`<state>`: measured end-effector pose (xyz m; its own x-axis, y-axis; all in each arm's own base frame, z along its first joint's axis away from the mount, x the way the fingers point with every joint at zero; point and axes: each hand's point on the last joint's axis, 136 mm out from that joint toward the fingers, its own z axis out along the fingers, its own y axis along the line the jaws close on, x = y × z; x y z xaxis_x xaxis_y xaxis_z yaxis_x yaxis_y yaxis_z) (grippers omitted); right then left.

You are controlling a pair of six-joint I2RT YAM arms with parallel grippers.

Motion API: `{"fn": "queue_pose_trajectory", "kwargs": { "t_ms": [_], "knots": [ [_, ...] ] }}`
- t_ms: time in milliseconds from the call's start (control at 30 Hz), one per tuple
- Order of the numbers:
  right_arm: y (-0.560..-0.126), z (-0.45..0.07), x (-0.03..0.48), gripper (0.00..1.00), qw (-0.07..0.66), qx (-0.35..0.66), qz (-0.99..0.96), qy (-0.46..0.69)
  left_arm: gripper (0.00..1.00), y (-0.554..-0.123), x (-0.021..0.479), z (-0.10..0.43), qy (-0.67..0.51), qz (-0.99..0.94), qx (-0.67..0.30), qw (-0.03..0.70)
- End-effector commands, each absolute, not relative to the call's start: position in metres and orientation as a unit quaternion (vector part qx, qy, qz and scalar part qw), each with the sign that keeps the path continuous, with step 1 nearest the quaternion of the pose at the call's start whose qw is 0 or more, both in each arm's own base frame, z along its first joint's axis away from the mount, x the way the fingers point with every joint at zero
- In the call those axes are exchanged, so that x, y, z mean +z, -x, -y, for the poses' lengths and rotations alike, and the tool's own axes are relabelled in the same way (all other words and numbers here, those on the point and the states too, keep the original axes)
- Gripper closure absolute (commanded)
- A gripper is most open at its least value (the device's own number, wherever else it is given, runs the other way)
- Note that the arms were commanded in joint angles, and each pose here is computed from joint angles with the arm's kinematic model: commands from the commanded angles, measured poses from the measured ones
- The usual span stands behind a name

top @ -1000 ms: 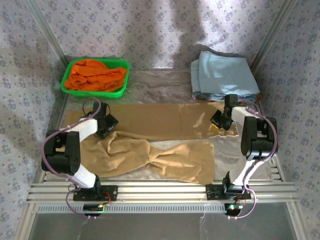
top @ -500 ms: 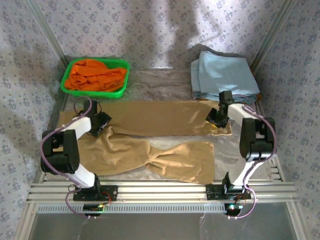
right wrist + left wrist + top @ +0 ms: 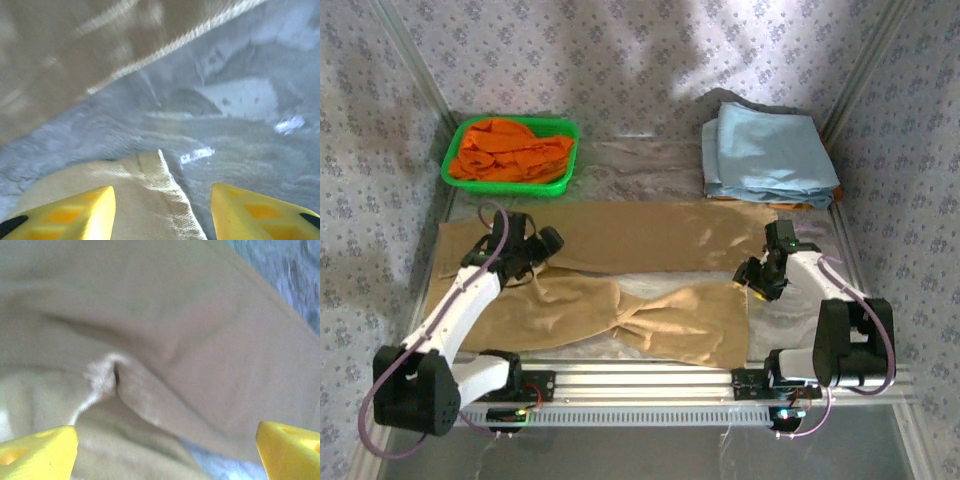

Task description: Fold and stack the trousers

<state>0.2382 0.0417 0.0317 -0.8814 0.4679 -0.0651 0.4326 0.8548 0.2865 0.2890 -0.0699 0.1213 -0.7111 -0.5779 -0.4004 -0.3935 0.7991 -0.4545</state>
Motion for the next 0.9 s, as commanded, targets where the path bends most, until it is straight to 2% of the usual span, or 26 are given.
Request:
{"fn": "queue_pose_trajectory", "kwargs": {
  "t_ms": [0,67,200,267,467,700,867],
  "knots": [
    [-0.234,-0.057,0.023,0.50,0.040,0.163,-0.958,-0.231,0.08,-0.258,0.104,0.069,0.253,-0.927,-0.147,0.235],
    [-0.231,-0.058,0.020,0.57,0.034,0.161,-0.960,-0.228,0.09,-0.252,0.104,0.071,0.247,-0.928,-0.149,0.235],
    [-0.235,-0.055,0.027,0.88,0.053,0.155,-0.960,-0.226,0.09,-0.245,0.106,0.069,0.241,-0.929,-0.147,0.237],
    [-0.239,-0.051,0.036,0.99,0.068,0.148,-0.961,-0.224,0.09,-0.244,0.111,0.069,0.236,-0.930,-0.150,0.240],
    [-0.252,-0.042,0.082,1.00,0.136,0.134,-0.959,-0.210,0.11,-0.242,0.135,0.077,0.209,-0.929,-0.170,0.255],
    [-0.267,-0.035,0.158,1.00,0.227,0.136,-0.943,-0.201,0.12,-0.239,0.144,0.089,0.174,-0.938,-0.169,0.248],
    [-0.299,-0.038,0.208,1.00,0.283,0.140,-0.931,-0.181,0.13,-0.244,0.145,0.097,0.162,-0.940,-0.174,0.247]
  ]
}}
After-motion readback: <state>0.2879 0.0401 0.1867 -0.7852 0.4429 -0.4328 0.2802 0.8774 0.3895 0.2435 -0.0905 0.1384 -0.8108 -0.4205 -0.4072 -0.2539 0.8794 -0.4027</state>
